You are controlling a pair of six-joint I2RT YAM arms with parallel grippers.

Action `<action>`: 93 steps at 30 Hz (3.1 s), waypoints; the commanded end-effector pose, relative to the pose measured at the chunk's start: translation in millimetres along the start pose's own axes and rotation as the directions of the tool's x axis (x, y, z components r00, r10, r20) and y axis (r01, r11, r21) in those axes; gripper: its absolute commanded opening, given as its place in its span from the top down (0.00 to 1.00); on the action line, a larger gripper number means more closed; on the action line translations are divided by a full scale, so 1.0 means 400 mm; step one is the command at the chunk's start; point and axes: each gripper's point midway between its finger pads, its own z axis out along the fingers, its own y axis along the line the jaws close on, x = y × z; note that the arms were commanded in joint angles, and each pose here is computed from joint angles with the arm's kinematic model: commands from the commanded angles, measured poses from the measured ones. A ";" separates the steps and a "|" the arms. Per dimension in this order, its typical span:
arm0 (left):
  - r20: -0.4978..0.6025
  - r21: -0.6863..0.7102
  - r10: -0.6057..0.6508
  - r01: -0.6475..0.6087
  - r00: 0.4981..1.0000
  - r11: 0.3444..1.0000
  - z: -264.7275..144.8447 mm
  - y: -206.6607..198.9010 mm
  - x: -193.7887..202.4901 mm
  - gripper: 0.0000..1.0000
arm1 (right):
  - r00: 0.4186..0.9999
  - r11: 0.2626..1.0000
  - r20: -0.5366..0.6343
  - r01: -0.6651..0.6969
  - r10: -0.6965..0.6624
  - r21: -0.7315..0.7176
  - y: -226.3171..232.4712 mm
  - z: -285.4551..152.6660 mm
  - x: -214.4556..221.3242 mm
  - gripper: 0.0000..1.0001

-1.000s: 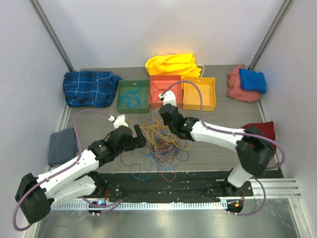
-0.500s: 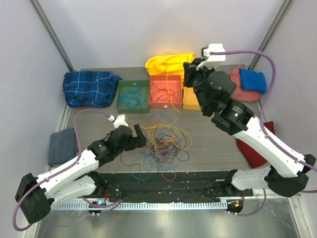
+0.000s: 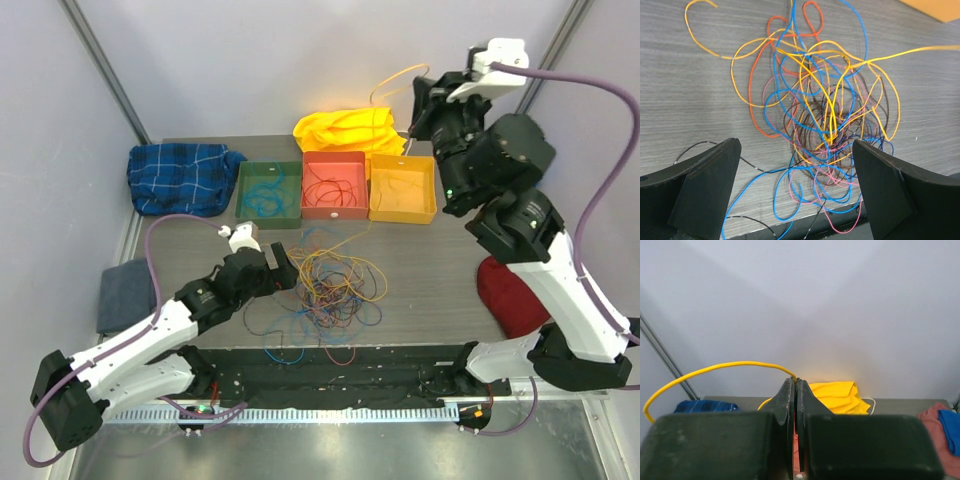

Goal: Untangle the cables

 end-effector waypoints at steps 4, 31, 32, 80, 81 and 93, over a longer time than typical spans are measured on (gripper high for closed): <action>0.093 0.041 -0.015 0.011 0.996 0.999 -0.011 -0.046 -0.074 0.00 | 0.985 0.993 0.171 -0.048 0.029 0.109 -0.098 -0.036 -0.189 0.99; 0.007 0.079 -0.029 0.028 1.000 0.997 -0.015 -0.022 0.004 0.00 | 0.990 0.896 0.107 0.033 -0.089 0.442 -0.284 0.274 0.039 0.99; 0.007 0.077 -0.027 0.026 1.000 0.997 -0.016 -0.020 0.004 0.00 | 0.990 0.895 0.106 0.033 -0.089 0.444 -0.290 0.282 0.043 0.99; -0.022 0.053 -0.027 0.028 0.999 0.998 0.001 0.006 0.040 0.00 | 0.867 0.831 -0.495 0.240 0.048 0.501 -0.486 0.241 0.937 0.50; -0.022 0.053 -0.027 0.028 0.999 0.998 0.002 0.006 0.040 0.00 | 0.878 0.838 -0.475 0.218 0.054 0.500 -0.475 0.239 0.923 0.41; -0.041 0.057 -0.031 0.033 0.999 0.998 0.022 -0.006 0.050 0.00 | 0.873 0.964 -0.480 0.047 0.088 0.262 -0.254 0.042 0.851 0.36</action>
